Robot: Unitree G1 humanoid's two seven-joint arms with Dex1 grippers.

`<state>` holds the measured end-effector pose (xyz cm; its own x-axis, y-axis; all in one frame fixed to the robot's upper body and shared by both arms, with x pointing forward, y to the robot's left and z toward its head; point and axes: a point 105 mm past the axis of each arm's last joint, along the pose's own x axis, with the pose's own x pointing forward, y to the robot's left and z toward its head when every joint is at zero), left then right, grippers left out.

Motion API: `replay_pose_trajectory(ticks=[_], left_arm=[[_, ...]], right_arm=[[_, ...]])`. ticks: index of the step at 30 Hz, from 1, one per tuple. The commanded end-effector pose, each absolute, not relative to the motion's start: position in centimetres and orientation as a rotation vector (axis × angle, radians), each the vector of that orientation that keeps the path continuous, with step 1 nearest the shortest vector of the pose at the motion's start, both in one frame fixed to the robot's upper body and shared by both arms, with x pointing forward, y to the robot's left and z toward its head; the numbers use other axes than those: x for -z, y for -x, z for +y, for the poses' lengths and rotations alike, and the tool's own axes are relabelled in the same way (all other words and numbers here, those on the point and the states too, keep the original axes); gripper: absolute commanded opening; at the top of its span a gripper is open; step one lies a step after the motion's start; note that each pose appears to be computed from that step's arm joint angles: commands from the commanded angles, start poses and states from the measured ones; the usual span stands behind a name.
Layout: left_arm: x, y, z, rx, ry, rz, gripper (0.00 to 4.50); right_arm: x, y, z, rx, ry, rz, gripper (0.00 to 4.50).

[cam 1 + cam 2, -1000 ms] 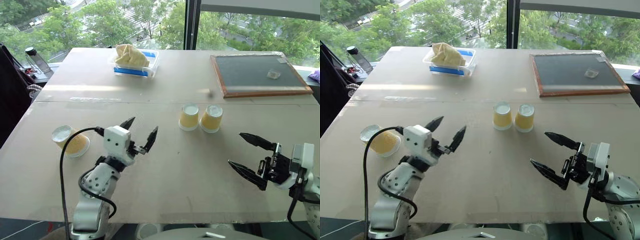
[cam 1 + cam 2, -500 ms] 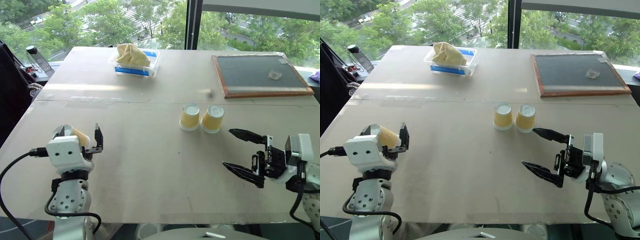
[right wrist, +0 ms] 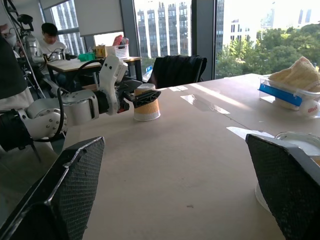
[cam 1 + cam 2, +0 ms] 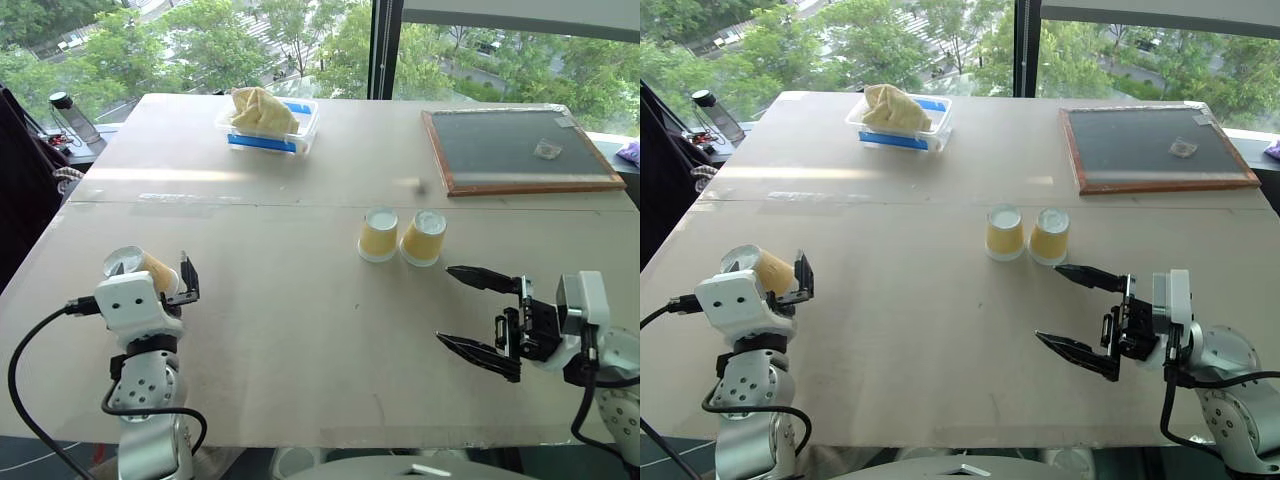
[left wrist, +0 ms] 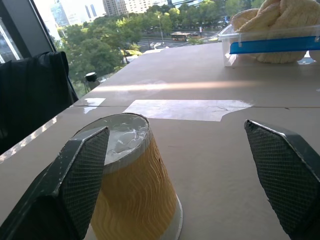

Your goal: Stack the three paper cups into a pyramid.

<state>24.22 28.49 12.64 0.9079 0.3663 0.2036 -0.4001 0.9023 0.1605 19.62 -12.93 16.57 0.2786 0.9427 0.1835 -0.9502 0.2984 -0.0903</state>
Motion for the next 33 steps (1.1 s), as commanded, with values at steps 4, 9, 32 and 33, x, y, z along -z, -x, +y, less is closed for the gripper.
replay_pose_trajectory(ticks=[4,9,32,33], left_arm=[[-15.9,-22.4,29.4,-0.529,-0.242,-0.275,4.44],[-15.7,-22.3,30.5,-0.574,-0.244,-0.232,4.44],[-12.8,-25.6,32.5,-0.549,-0.107,-0.170,4.44],[-12.7,-25.6,32.6,-0.550,-0.106,-0.170,4.44]], right_arm=[[-16.9,-19.2,-12.7,-1.275,-0.022,-0.247,4.50],[-17.0,-19.4,-12.4,-1.280,-0.024,-0.250,4.50],[-17.5,-19.7,-12.2,-1.268,-0.022,-0.271,4.50],[-17.5,-19.7,-12.2,-1.268,-0.022,-0.271,4.50]])
